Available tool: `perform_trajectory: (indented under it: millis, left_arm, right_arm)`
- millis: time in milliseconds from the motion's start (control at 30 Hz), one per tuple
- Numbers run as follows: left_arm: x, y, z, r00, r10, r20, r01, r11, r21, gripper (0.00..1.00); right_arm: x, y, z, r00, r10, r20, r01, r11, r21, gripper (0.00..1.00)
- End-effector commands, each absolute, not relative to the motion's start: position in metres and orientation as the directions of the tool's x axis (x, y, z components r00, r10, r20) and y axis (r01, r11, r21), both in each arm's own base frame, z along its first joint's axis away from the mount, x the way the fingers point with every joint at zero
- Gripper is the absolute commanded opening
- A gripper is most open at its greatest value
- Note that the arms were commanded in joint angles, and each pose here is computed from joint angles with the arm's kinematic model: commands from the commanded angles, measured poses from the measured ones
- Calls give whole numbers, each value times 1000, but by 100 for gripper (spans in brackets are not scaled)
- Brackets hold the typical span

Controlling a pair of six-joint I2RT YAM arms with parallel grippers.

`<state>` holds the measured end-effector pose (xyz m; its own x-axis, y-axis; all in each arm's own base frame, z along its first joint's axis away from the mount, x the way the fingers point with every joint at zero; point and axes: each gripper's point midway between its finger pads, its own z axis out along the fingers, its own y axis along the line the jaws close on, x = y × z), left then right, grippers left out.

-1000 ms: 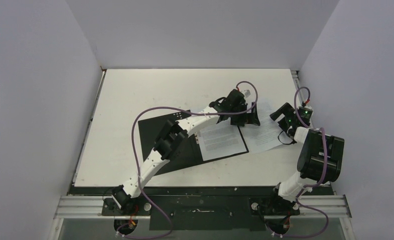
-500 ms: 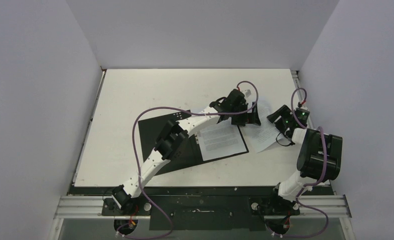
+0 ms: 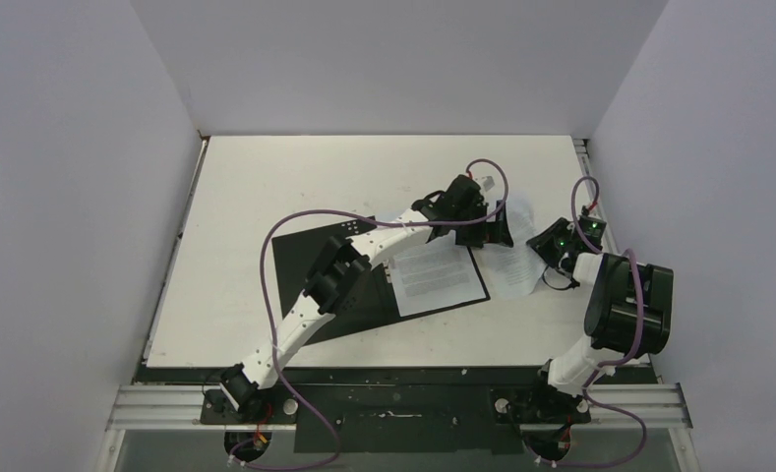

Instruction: Put the files into the folder

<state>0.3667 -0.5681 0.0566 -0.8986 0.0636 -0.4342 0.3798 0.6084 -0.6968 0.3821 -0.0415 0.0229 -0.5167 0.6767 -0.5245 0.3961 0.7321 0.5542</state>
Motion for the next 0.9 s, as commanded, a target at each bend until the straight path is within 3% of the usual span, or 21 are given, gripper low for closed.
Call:
perform_trajectory:
  millis: [0, 500, 867]
  left_arm:
    - [366, -558, 66, -888, 83, -453, 406, 606, -685, 96]
    - [357, -513, 228, -773, -2, -635, 549, 500, -670, 96]
    - [343, -460, 268, -754, -71, -653, 526, 530, -665, 96]
  right_arm:
    - [382, -40, 38, -513, 664, -544, 384, 744, 546, 26]
    - [383, -44, 124, -418, 620, -664, 296, 784, 545, 17]
    - [376, -28, 193, -349, 583, -734, 145, 807, 572, 15]
